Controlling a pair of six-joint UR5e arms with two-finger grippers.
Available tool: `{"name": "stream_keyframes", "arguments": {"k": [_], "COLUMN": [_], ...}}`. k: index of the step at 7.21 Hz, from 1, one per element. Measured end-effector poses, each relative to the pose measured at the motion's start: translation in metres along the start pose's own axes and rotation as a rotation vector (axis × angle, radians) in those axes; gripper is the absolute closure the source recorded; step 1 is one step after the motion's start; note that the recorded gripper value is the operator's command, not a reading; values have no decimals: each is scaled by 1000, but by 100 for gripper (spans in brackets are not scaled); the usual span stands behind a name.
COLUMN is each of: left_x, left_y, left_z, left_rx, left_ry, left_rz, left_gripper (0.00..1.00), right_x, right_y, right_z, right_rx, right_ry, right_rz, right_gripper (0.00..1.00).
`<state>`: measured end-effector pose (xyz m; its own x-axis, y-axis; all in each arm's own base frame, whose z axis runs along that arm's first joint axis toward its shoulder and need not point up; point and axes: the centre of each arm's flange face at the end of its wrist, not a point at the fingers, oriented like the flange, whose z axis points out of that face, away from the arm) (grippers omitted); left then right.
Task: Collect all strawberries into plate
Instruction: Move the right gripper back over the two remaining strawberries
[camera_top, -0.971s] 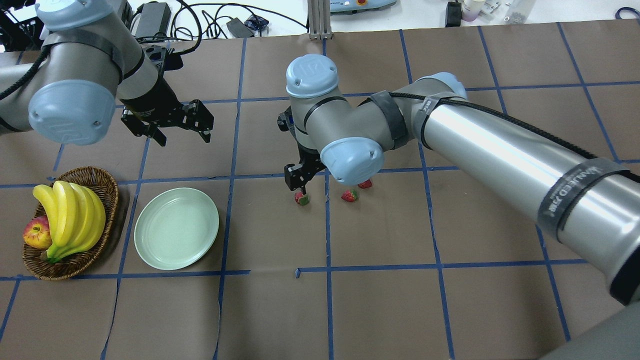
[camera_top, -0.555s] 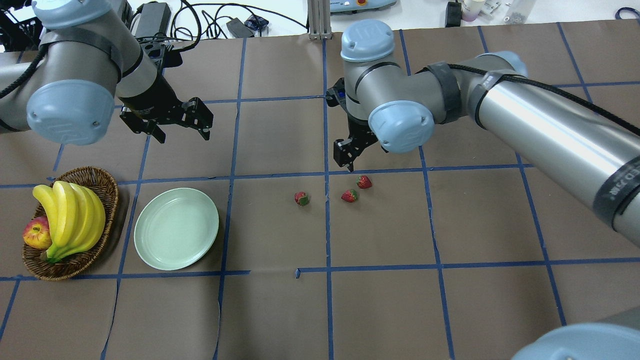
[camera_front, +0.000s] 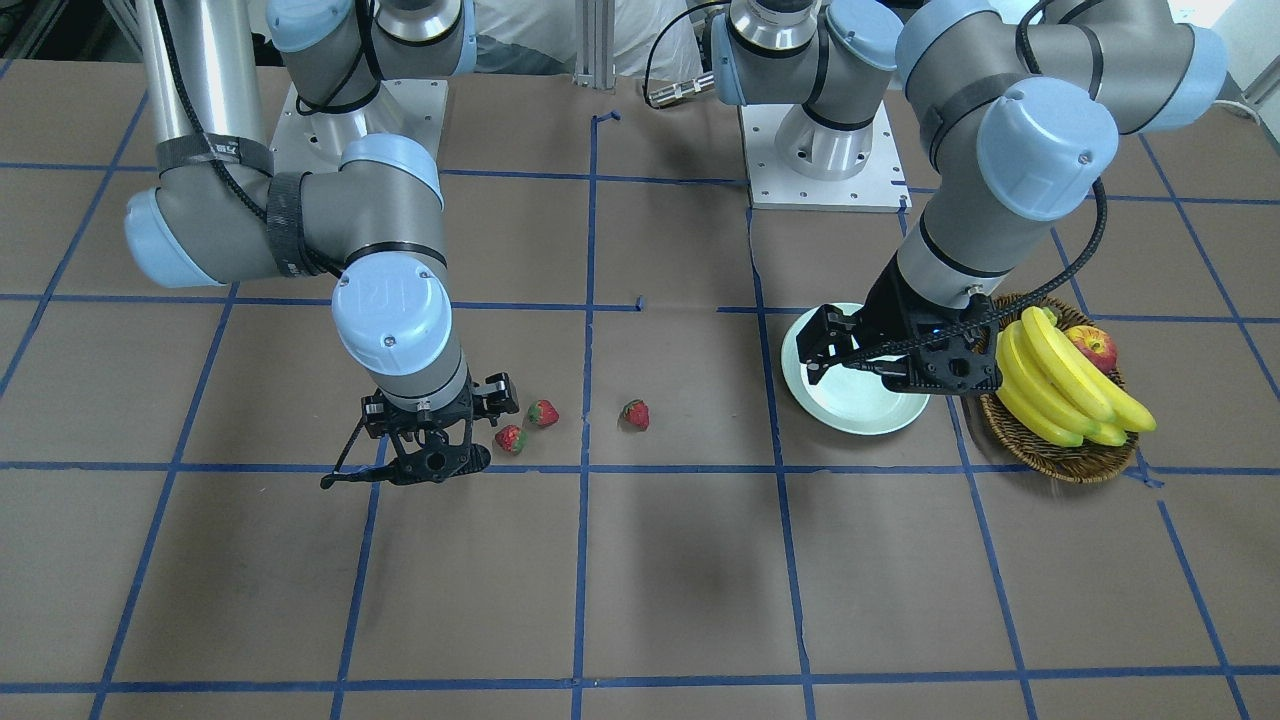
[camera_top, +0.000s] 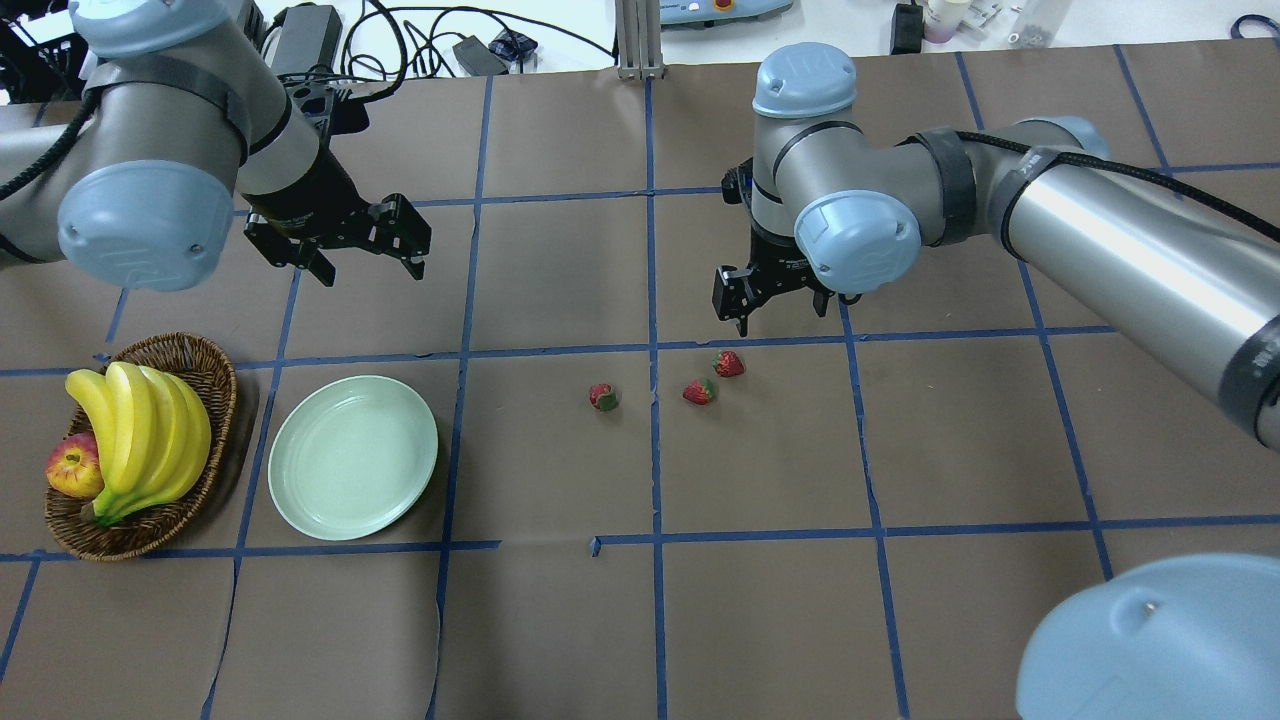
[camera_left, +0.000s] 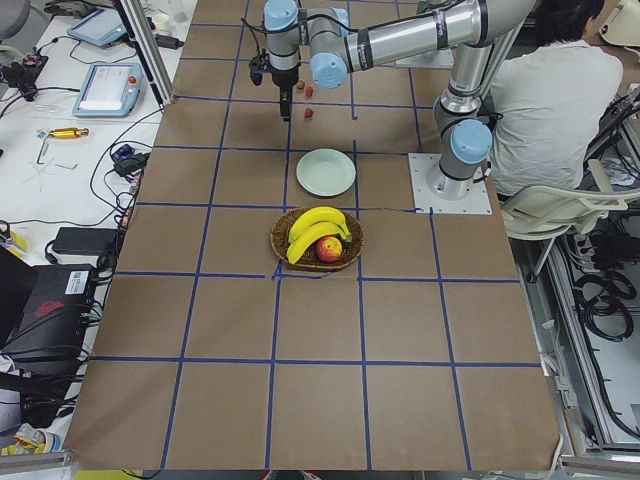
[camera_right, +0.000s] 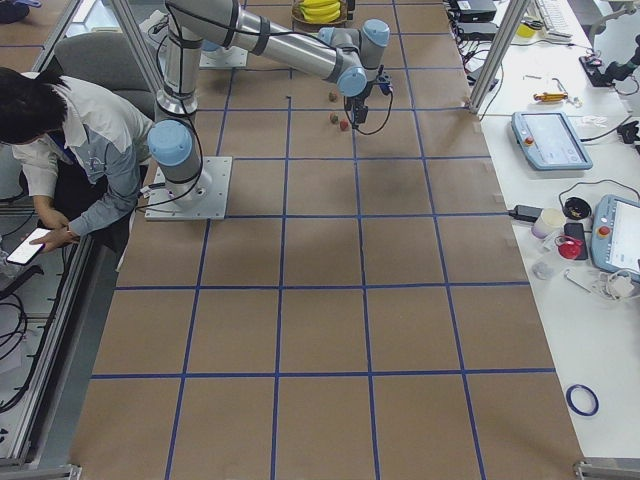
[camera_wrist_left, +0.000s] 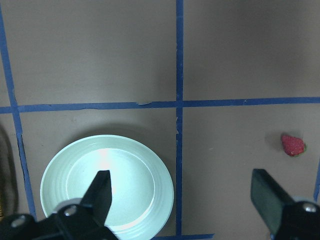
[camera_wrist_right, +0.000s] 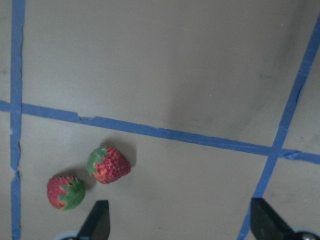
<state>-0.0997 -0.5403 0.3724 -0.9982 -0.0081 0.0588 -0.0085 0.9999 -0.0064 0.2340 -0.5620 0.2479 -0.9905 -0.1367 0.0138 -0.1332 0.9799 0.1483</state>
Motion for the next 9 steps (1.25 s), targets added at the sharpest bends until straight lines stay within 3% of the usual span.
{"name": "stream_keyframes", "arguments": {"k": [2,5,8,9], "left_x": [0,1,1,0], "left_y": [0,0,1,1], "left_z": [2,6,7,8], "left_rx": [-5,-13,-18,-20], "left_ry": [2,3,4,4], "left_rz": [-1,1,2,2], "left_gripper": [0,0,0,0], "right_x": [-7,-19,-32,-33], "right_y": [-4,-9,-11,-11], "right_z": [5,26,53,58], "right_rx": [7,-23,-69,-78], "right_ry": [-66,-77,-62,-59], "right_rz": [185,350,373,372], "right_gripper": [0,0,0,10]}}
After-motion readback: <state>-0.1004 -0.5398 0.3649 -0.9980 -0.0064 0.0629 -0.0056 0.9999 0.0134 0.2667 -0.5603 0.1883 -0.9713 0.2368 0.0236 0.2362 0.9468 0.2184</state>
